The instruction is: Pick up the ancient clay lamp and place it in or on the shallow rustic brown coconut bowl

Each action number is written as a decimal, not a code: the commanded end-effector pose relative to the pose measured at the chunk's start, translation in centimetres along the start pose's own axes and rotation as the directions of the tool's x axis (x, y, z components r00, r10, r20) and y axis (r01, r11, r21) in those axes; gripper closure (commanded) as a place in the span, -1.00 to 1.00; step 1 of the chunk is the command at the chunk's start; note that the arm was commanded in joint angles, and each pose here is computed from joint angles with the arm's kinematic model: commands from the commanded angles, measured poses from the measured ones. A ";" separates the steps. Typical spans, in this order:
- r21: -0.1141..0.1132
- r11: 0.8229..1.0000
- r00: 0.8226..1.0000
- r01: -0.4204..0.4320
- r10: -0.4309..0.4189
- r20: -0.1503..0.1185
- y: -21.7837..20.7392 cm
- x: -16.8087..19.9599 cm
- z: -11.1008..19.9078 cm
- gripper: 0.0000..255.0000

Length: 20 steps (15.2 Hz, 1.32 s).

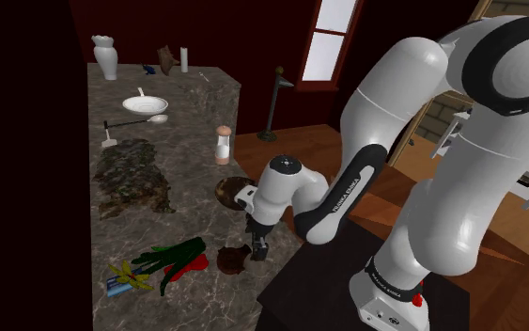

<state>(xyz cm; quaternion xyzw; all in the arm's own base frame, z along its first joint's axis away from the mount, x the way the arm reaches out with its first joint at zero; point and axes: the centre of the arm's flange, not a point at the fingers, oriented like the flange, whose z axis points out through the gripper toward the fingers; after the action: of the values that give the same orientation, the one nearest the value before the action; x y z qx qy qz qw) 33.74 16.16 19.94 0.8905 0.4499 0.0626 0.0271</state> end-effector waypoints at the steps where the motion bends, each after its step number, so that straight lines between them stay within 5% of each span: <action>1: -0.001 1.000 1.000 0.014 -0.014 -0.002 -0.1 -0.3 0.9 -1.00; 13: -0.001 1.000 1.000 0.014 -0.014 -0.002 -0.1 -0.3 3.4 -1.00; 14: -0.001 1.000 1.000 0.014 -0.014 -0.002 -0.1 -0.3 3.4 1.00; 20: -0.001 1.000 1.000 0.014 -0.014 -0.002 -0.1 -0.3 3.4 1.00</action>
<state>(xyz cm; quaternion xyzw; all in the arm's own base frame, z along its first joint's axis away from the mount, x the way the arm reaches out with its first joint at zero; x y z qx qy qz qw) 33.96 16.00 16.57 0.8873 0.4560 0.0632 0.0276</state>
